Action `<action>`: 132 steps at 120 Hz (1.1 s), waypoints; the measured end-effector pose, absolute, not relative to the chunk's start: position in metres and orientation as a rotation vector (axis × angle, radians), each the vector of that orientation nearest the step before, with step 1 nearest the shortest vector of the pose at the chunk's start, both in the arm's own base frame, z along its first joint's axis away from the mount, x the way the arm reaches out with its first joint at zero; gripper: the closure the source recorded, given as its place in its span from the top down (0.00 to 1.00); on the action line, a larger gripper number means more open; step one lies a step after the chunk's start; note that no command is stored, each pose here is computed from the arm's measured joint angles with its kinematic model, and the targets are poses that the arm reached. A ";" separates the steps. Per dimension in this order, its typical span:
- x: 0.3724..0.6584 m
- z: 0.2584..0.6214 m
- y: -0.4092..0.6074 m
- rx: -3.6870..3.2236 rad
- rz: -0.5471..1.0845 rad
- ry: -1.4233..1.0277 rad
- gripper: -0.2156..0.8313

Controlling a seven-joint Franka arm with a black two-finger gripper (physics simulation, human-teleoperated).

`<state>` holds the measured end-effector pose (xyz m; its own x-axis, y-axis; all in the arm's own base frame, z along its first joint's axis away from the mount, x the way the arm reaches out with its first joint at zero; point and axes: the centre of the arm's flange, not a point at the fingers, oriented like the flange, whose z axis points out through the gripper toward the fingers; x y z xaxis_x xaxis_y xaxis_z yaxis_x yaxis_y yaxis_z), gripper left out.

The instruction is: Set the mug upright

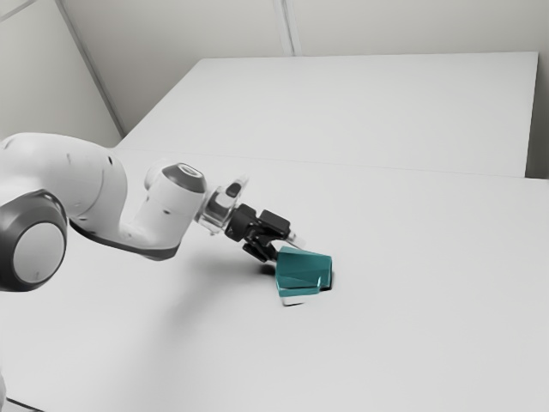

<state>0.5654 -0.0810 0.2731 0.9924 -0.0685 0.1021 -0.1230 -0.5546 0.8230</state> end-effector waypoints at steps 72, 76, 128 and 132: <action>0.563 0.270 -0.087 2.136 0.112 -0.164 0.47; 0.562 0.269 -0.086 2.135 0.111 -0.164 0.45; 0.556 0.265 -0.083 2.102 0.110 -0.144 0.20; 0.555 0.264 -0.083 2.093 0.109 -0.133 0.17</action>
